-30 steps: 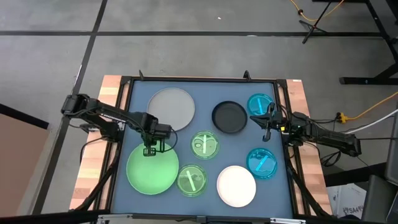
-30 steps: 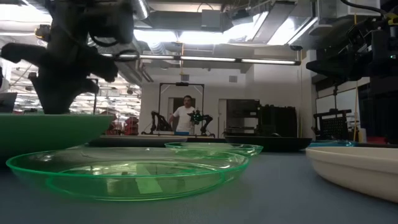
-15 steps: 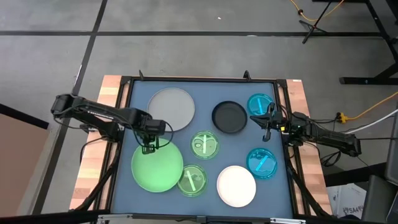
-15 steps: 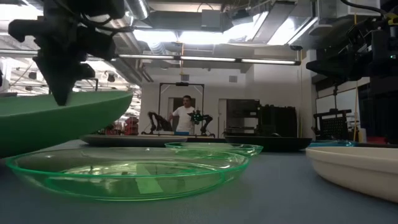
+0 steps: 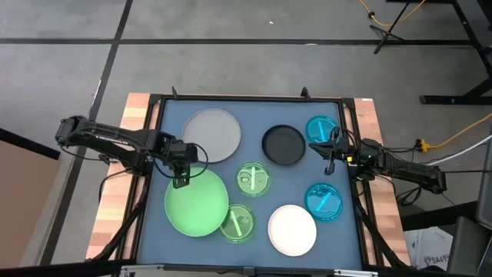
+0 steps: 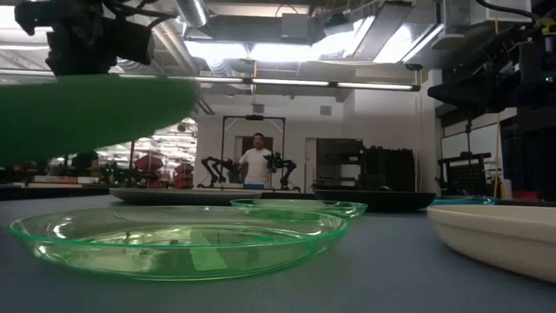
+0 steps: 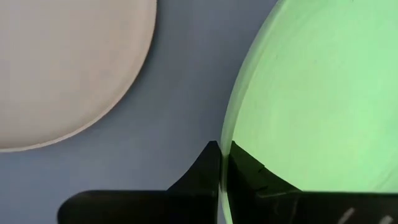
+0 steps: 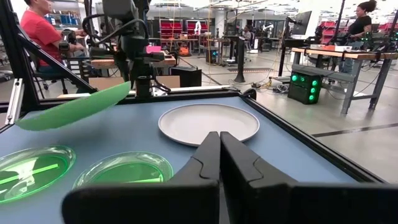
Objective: Stack plastic plates
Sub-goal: Stack the green plate on top of the gray plate
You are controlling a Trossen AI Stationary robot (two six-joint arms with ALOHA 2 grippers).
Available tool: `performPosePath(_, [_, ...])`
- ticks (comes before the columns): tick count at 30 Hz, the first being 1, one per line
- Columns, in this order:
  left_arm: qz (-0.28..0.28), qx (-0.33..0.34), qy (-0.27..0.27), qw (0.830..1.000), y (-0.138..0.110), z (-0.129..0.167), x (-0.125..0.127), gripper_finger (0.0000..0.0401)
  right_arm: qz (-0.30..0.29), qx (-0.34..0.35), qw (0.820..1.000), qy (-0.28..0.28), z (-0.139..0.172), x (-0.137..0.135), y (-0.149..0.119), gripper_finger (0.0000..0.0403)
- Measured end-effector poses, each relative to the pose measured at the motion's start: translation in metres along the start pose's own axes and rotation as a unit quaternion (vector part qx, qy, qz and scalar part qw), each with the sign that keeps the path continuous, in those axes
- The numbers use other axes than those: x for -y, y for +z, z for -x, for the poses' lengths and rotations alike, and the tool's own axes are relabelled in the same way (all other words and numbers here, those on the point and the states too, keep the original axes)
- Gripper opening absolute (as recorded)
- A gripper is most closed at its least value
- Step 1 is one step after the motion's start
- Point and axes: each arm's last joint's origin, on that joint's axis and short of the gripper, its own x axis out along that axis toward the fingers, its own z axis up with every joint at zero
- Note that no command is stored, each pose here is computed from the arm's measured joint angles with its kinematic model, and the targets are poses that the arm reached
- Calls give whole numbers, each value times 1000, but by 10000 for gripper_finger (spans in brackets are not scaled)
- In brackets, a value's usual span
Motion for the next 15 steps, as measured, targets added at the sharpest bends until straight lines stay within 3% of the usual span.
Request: performPosePath(15, [150, 37, 4, 988, 8, 7, -20, 0, 0, 0, 1000, 0, 0, 0, 0, 1])
